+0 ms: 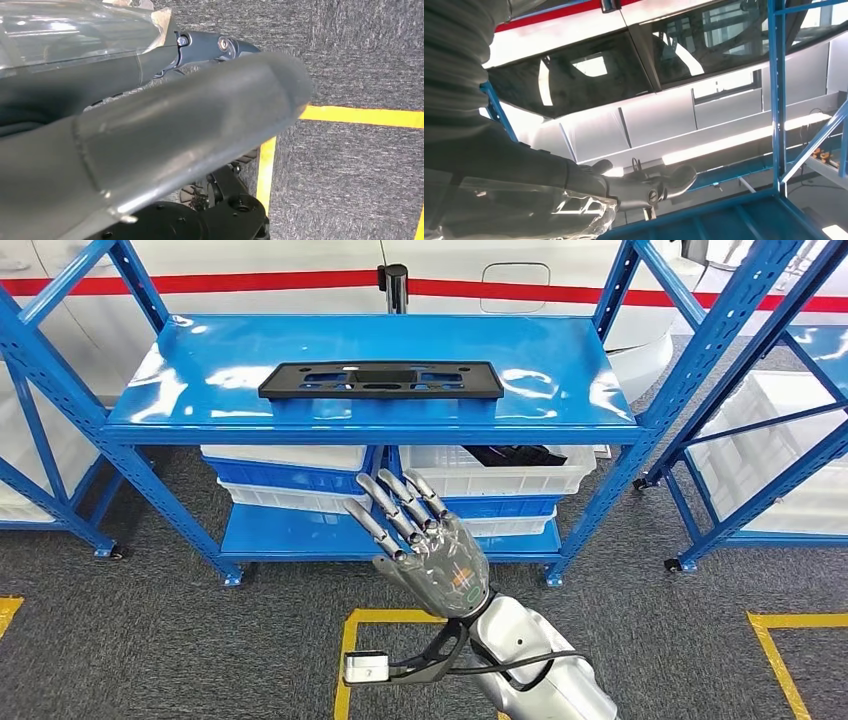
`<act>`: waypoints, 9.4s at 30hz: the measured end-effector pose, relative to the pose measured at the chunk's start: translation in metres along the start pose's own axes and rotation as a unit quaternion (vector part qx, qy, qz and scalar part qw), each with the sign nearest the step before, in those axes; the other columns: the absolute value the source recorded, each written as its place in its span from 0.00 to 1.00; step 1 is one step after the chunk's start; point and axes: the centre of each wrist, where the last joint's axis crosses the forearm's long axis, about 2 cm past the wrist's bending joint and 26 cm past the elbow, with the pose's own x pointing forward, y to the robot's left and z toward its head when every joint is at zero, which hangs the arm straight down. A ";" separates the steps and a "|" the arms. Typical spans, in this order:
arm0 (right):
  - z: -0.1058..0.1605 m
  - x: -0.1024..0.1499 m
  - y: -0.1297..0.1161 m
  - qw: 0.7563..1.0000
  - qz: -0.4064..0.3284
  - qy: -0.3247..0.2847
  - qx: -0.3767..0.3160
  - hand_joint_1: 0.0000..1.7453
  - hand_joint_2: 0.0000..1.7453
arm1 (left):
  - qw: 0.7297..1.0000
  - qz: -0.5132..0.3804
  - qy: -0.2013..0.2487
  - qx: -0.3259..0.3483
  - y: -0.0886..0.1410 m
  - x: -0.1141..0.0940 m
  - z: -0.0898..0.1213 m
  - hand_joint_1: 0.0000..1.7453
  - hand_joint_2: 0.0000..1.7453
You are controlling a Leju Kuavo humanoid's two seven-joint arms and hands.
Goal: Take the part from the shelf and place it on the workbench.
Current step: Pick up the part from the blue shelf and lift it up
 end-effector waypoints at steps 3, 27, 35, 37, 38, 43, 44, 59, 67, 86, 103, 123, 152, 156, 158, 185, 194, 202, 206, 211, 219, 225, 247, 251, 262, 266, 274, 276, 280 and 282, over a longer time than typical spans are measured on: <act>0.001 -0.001 0.000 1.000 -0.001 -0.001 0.001 0.00 1.00 | 1.000 0.000 0.000 0.000 -0.001 -0.001 0.000 0.00 0.00; 0.001 -0.002 0.001 1.000 -0.008 -0.003 -0.009 0.00 1.00 | 1.000 -0.001 -0.004 0.001 -0.003 -0.003 0.002 0.00 0.00; 0.006 0.000 0.002 1.000 -0.006 0.003 -0.004 0.00 1.00 | 1.000 -0.003 -0.010 -0.006 -0.005 -0.004 0.002 0.00 0.00; 0.005 0.000 0.002 1.000 -0.003 0.007 -0.004 0.00 1.00 | 1.000 -0.005 -0.012 -0.009 -0.005 -0.003 0.002 0.00 0.00; 0.004 -0.001 0.002 1.000 -0.002 0.008 -0.004 0.00 1.00 | 1.000 -0.005 -0.013 -0.009 -0.006 -0.003 0.002 0.00 0.00; 0.004 0.000 0.002 1.000 0.000 0.008 -0.007 0.00 1.00 | 1.000 -0.006 -0.016 -0.010 -0.006 -0.003 0.002 0.00 0.00; 0.004 0.000 0.002 1.000 0.000 0.008 -0.008 0.00 1.00 | 1.000 -0.006 -0.015 -0.010 -0.006 -0.003 0.002 0.00 0.00; 0.004 0.000 0.003 1.000 -0.005 0.009 -0.011 0.00 1.00 | 1.000 -0.005 -0.011 -0.010 -0.009 -0.006 0.003 0.00 0.00; 0.008 0.002 0.004 1.000 -0.008 0.012 -0.005 0.00 1.00 | 1.000 -0.005 -0.008 -0.011 -0.013 -0.008 0.005 0.00 0.00; 0.007 0.005 0.004 1.000 -0.011 0.015 -0.007 0.00 1.00 | 1.000 -0.006 -0.006 -0.013 -0.016 -0.012 0.008 0.00 0.00; 0.012 0.005 0.007 1.000 -0.012 0.020 -0.001 0.00 1.00 | 1.000 -0.008 -0.015 -0.018 -0.020 -0.013 0.009 0.00 0.00; 0.017 0.010 0.009 1.000 -0.017 0.024 0.000 0.00 1.00 | 1.000 -0.012 -0.012 -0.014 -0.017 -0.014 0.009 0.00 0.00; -0.021 0.051 0.024 0.984 -0.155 -0.050 0.076 0.00 1.00 | 0.999 -0.036 0.012 0.029 -0.003 0.004 -0.002 0.00 0.00; -0.023 0.057 0.024 0.980 -0.169 -0.060 0.080 0.00 1.00 | 0.999 -0.039 0.015 0.032 -0.002 0.004 -0.002 0.00 0.00; -0.023 0.058 0.024 0.979 -0.174 -0.065 0.082 0.00 1.00 | 0.998 -0.042 0.016 0.032 -0.001 0.004 -0.002 0.00 0.00; -0.043 0.070 0.067 0.972 -0.160 -0.020 0.169 0.00 1.00 | 0.997 -0.065 0.018 0.032 -0.001 0.005 -0.003 0.00 0.00; -0.035 0.062 0.081 0.971 -0.140 -0.002 0.194 0.00 1.00 | 0.997 -0.065 0.021 0.031 -0.001 0.005 -0.003 0.00 0.00; -0.036 0.042 0.096 0.977 -0.056 0.061 0.197 0.00 1.00 | 0.996 -0.068 0.037 0.049 -0.002 0.005 -0.003 0.00 0.00; -0.034 0.029 0.103 0.976 -0.039 0.093 0.193 0.00 1.00 | 0.996 -0.066 0.041 0.052 -0.003 0.006 -0.003 0.00 0.00; -0.035 0.021 0.105 0.974 -0.029 0.119 0.191 0.00 1.00 | 0.995 -0.064 0.050 0.063 -0.004 0.006 -0.003 0.00 0.00; -0.036 0.013 0.107 0.969 -0.011 0.143 0.202 0.61 1.00 | 0.993 -0.062 0.060 0.075 -0.005 0.009 -0.005 0.00 0.00; -0.035 0.010 0.108 0.966 0.004 0.144 0.216 0.96 1.00 | 0.993 -0.053 0.064 0.085 -0.004 0.010 -0.006 0.00 0.00; -0.030 0.009 0.110 0.961 0.064 0.139 0.232 0.99 1.00 | 0.993 -0.049 0.060 0.088 -0.004 0.011 -0.006 0.00 0.00; -0.029 0.010 0.109 0.962 0.070 0.137 0.225 1.00 1.00 | 0.993 -0.049 0.060 0.088 -0.004 0.010 -0.006 0.00 0.00; -0.036 -0.021 0.066 0.977 -0.048 0.200 0.061 1.00 1.00 | 0.995 -0.070 0.046 0.058 -0.006 0.009 -0.005 0.00 0.00; -0.044 -0.042 0.033 0.970 -0.096 0.220 -0.027 1.00 1.00 | 0.995 -0.078 0.040 0.048 -0.004 0.010 -0.005 0.00 0.00; -0.056 -0.063 -0.014 0.930 -0.245 0.229 -0.151 1.00 1.00 | 0.995 -0.087 0.031 0.043 0.000 0.010 -0.005 0.00 0.00; -0.057 -0.067 -0.021 0.926 -0.254 0.224 -0.167 1.00 1.00 | 0.995 -0.089 0.028 0.038 0.001 0.009 -0.005 0.00 0.00; -0.052 -0.073 -0.031 0.901 -0.317 0.225 -0.195 1.00 1.00 | 0.996 -0.091 0.012 0.013 0.000 0.009 -0.006 0.00 0.75; -0.050 -0.075 -0.034 0.887 -0.351 0.223 -0.202 1.00 1.00 | 0.996 -0.092 0.008 0.007 -0.001 0.009 -0.005 0.00 1.00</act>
